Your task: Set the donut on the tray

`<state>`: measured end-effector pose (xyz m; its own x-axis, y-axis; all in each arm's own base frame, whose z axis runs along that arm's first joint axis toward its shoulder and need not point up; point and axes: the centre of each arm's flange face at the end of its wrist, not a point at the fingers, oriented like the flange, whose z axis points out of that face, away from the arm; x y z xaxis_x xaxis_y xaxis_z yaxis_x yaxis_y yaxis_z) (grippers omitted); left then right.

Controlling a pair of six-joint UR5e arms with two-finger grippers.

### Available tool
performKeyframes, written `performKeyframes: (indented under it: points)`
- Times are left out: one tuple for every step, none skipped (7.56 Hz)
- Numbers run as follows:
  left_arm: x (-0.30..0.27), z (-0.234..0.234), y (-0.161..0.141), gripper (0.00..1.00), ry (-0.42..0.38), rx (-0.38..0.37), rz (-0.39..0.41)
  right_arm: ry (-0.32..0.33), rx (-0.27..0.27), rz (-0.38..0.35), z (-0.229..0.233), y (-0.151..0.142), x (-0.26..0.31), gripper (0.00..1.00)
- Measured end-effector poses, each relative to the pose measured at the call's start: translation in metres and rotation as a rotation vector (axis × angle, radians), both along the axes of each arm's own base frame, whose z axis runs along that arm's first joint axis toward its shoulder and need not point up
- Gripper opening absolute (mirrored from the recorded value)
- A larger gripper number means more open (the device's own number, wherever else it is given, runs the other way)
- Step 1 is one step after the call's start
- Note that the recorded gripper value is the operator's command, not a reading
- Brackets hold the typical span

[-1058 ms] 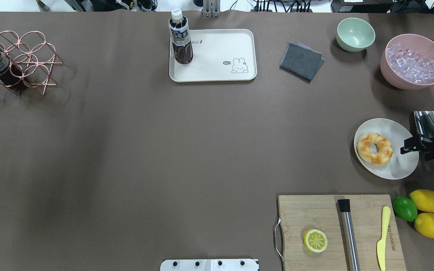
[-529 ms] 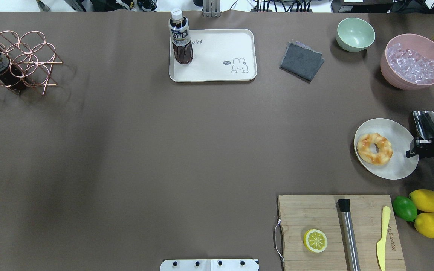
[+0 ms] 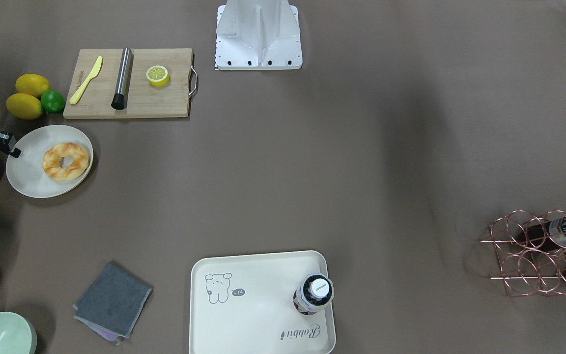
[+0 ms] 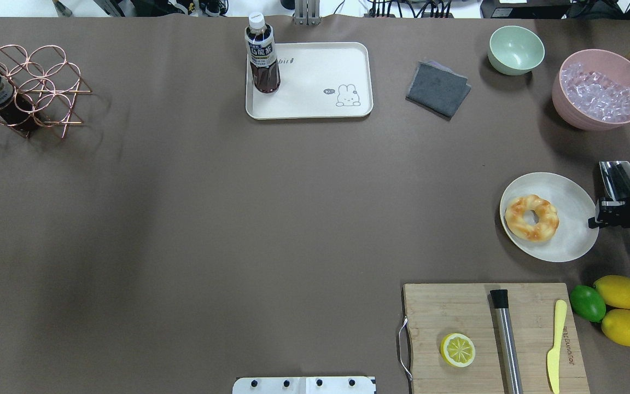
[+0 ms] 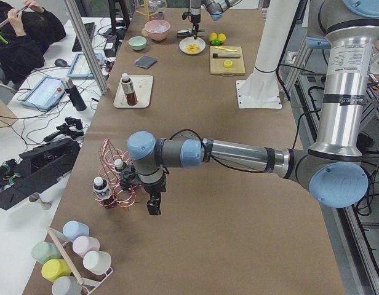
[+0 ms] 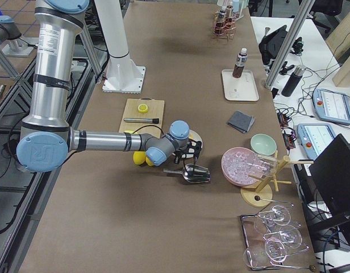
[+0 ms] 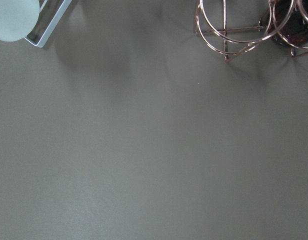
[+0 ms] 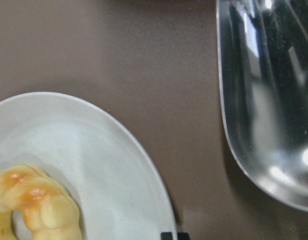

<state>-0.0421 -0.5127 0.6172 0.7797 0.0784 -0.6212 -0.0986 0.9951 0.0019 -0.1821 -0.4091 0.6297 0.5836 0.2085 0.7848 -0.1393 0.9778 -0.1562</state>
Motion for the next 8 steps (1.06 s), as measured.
performKeyframes:
  points:
    - [0.0,0.0,0.0,0.98,0.0,0.0,0.0,-0.041,-0.006,-0.006,-0.011,-0.002,0.006,0.0]
    - [0.0,0.001,-0.001,0.98,0.0,-0.002,0.0,-0.083,-0.011,-0.01,-0.023,-0.006,0.013,0.0]
    - [0.0,0.002,-0.002,0.98,0.0,-0.005,0.0,-0.116,-0.008,-0.014,-0.034,-0.009,0.018,0.0]
    - [0.0,0.003,-0.002,0.98,0.0,-0.007,0.0,-0.138,0.004,-0.014,-0.046,-0.015,0.019,0.0]
    - [0.0,0.003,-0.003,0.98,0.0,-0.006,0.0,-0.157,0.016,-0.007,-0.061,-0.026,0.014,0.0]
    - [0.0,0.003,-0.003,0.98,-0.001,-0.006,0.0,-0.175,0.035,-0.001,-0.079,-0.041,0.007,0.0]
    - [0.0,0.002,-0.005,0.98,-0.006,-0.003,0.0,-0.192,0.045,0.013,-0.099,-0.059,-0.003,0.0]
    - [-0.002,0.0,-0.007,0.98,-0.028,0.003,0.001,-0.212,0.048,0.03,-0.122,-0.083,-0.017,0.0]
